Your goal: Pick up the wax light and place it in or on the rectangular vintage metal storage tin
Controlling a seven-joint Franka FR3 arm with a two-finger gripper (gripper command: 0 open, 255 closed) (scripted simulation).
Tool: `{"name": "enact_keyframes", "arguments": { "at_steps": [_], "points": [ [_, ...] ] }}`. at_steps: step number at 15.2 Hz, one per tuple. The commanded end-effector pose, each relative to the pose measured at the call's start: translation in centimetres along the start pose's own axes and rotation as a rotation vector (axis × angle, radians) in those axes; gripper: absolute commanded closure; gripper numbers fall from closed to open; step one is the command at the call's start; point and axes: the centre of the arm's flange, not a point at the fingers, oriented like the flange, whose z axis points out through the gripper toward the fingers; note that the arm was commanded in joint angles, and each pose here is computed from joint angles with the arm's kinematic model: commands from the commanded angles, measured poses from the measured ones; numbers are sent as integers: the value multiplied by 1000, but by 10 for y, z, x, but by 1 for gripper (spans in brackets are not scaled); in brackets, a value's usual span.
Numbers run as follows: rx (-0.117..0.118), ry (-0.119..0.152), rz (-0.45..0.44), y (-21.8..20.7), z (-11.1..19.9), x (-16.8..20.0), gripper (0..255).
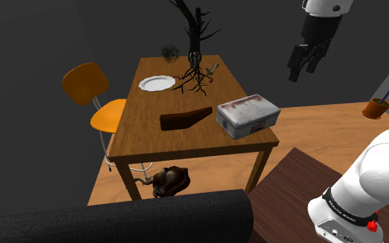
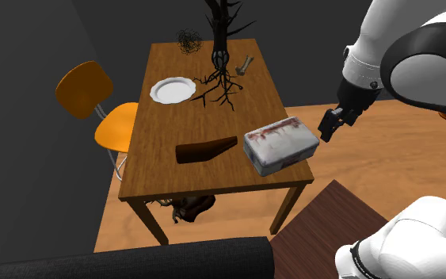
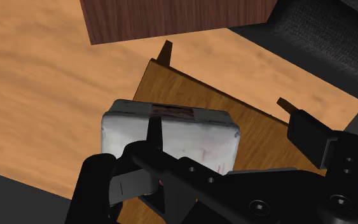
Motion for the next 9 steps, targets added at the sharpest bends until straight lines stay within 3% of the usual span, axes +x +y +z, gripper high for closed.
{"name": "enact_keyframes", "arguments": {
  "at_steps": [1, 9],
  "points": [
    [0, 0, 0, 0, 0, 0, 0],
    [-20, -72, -230, -18, 41, 107, 0]
  ]
}}
